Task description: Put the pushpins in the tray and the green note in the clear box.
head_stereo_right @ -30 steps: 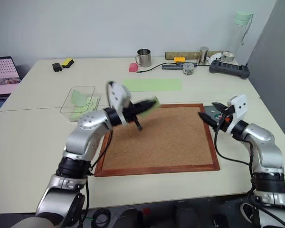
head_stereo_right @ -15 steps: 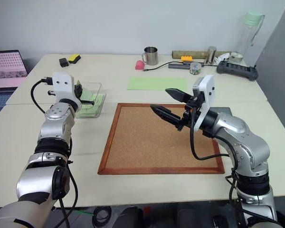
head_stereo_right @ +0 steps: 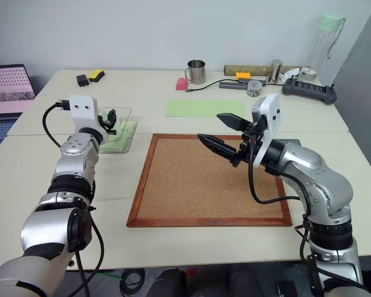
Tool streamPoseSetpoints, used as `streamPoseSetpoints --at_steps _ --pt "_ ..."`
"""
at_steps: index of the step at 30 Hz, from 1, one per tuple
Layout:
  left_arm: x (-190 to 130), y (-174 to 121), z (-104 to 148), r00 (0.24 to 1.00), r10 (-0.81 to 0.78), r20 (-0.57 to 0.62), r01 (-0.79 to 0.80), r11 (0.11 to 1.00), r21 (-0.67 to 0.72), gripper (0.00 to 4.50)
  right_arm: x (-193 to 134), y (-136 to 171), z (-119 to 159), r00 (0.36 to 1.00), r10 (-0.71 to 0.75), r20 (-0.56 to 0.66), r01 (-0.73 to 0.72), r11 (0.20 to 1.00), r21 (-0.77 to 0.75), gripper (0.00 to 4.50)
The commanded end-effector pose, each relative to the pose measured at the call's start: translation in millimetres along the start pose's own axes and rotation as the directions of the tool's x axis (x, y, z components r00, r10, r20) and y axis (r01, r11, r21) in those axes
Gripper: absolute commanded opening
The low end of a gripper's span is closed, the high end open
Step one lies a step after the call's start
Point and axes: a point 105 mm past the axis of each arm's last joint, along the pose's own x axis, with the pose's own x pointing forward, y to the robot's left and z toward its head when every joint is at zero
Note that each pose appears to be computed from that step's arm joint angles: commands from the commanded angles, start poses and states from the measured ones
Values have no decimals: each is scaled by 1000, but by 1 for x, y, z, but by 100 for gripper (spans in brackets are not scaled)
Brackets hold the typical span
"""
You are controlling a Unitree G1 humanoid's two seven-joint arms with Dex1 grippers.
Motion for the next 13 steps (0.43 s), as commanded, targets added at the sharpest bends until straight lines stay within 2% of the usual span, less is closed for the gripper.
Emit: streamPoseSetpoints --at_steps 1,3,5,6,9,13 --pt "-2 -28 38 970 -206 132 204 979 32 328 -12 -14 -5 997 -78 -31 76 996 -55 413" --pt "-15 -63 34 900 -423 108 421 906 43 372 -24 -27 -22 985 -140 -102 132 988 -80 413" --pt "-35 -89 28 809 -584 73 584 812 24 372 -35 -36 -35 972 -180 -149 167 981 -96 413" --pt "-47 -97 25 765 -643 50 640 766 62 372 -39 -38 -41 969 -184 -165 170 981 -94 413" --pt "-75 -109 13 665 -747 -18 742 657 131 372 -50 -41 -56 960 -186 -209 172 981 -84 413" --pt "-101 -107 -2 573 -813 -104 819 564 107 372 -62 -47 -68 946 -219 -240 205 975 -83 413"
